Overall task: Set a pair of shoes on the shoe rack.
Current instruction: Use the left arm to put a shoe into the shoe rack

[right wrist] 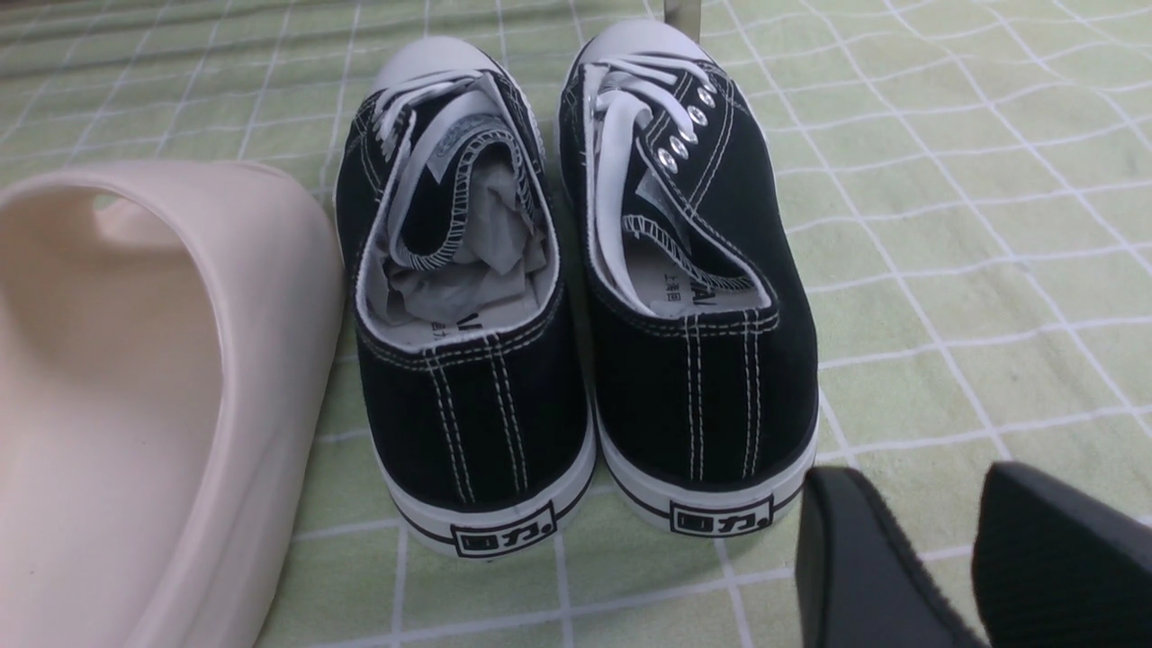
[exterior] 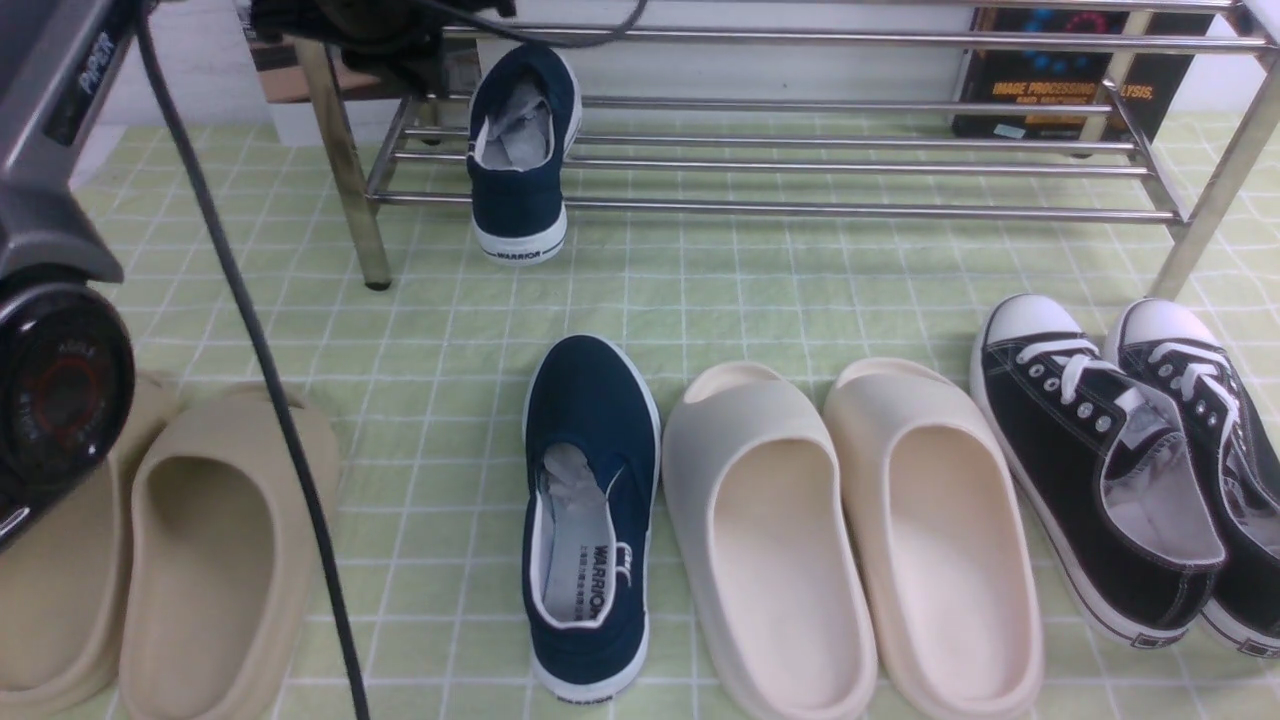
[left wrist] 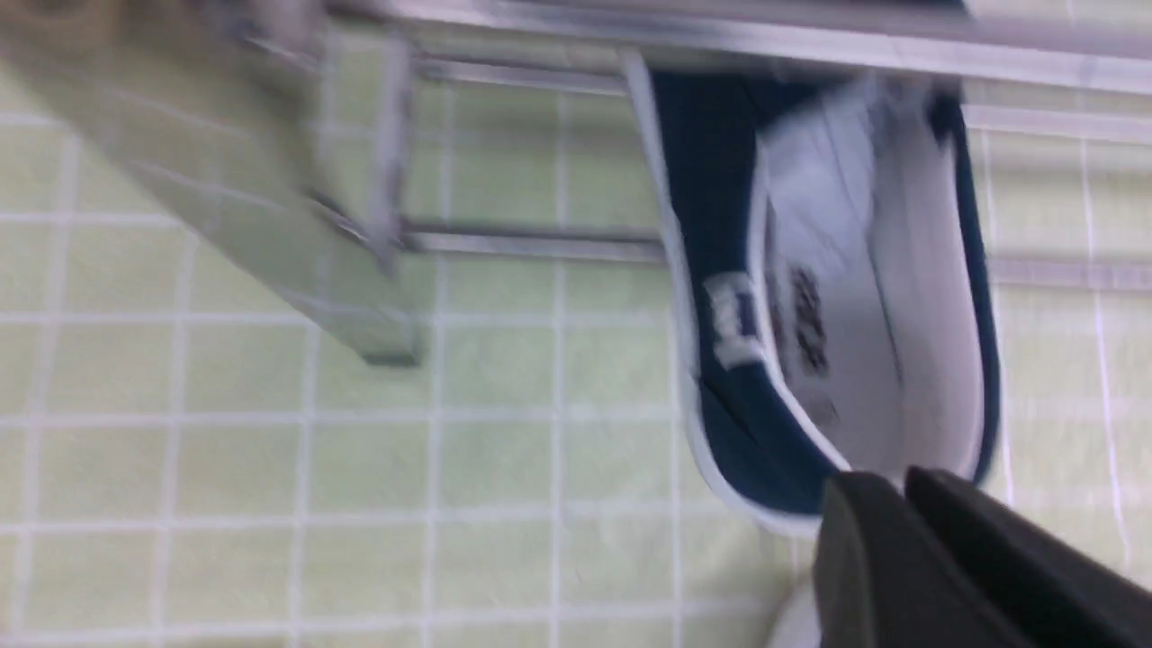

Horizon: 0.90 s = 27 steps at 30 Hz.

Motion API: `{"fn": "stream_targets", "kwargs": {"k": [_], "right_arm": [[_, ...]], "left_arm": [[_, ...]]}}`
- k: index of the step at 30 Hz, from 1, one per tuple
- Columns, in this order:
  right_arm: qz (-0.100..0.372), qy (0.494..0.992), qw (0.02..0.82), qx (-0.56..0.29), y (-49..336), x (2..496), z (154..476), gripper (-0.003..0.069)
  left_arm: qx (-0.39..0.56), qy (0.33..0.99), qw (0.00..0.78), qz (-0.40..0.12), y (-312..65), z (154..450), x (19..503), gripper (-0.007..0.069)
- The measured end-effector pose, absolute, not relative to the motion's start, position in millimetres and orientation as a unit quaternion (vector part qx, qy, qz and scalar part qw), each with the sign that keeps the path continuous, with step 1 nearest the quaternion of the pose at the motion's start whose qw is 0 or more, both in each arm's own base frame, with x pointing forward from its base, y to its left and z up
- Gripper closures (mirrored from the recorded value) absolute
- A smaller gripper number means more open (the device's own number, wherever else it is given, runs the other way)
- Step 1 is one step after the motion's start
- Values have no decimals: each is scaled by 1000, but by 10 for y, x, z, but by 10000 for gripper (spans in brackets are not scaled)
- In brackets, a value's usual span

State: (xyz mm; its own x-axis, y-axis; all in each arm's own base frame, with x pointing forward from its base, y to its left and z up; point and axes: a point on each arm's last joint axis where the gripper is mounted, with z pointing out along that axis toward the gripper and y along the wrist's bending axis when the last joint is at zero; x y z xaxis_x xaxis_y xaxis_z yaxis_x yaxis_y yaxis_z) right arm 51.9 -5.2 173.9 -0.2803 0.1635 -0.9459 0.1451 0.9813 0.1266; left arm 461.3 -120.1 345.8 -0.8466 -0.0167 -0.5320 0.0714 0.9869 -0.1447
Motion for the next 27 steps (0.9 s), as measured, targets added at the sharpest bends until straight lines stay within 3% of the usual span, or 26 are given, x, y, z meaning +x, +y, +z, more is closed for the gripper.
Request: {"fn": "stream_targets", "kwargs": {"k": [5, 9, 15, 27], "right_arm": [[8, 800, 592, 96, -52, 519, 1739, 419], [8, 800, 592, 96, -52, 519, 1739, 419], [8, 800, 592, 96, -52, 519, 1739, 419], [8, 800, 592, 96, -52, 519, 1739, 419]], "left_arm": [[52, 982, 169, -66, -1476, 2803, 4508, 638], [49, 986, 148, -61, -1461, 2567, 4495, 638], [16, 971, 222, -85, -1503, 2500, 4664, 638], [-27, 966, 250, -65, -1435, 2505, 4726, 638]]}}
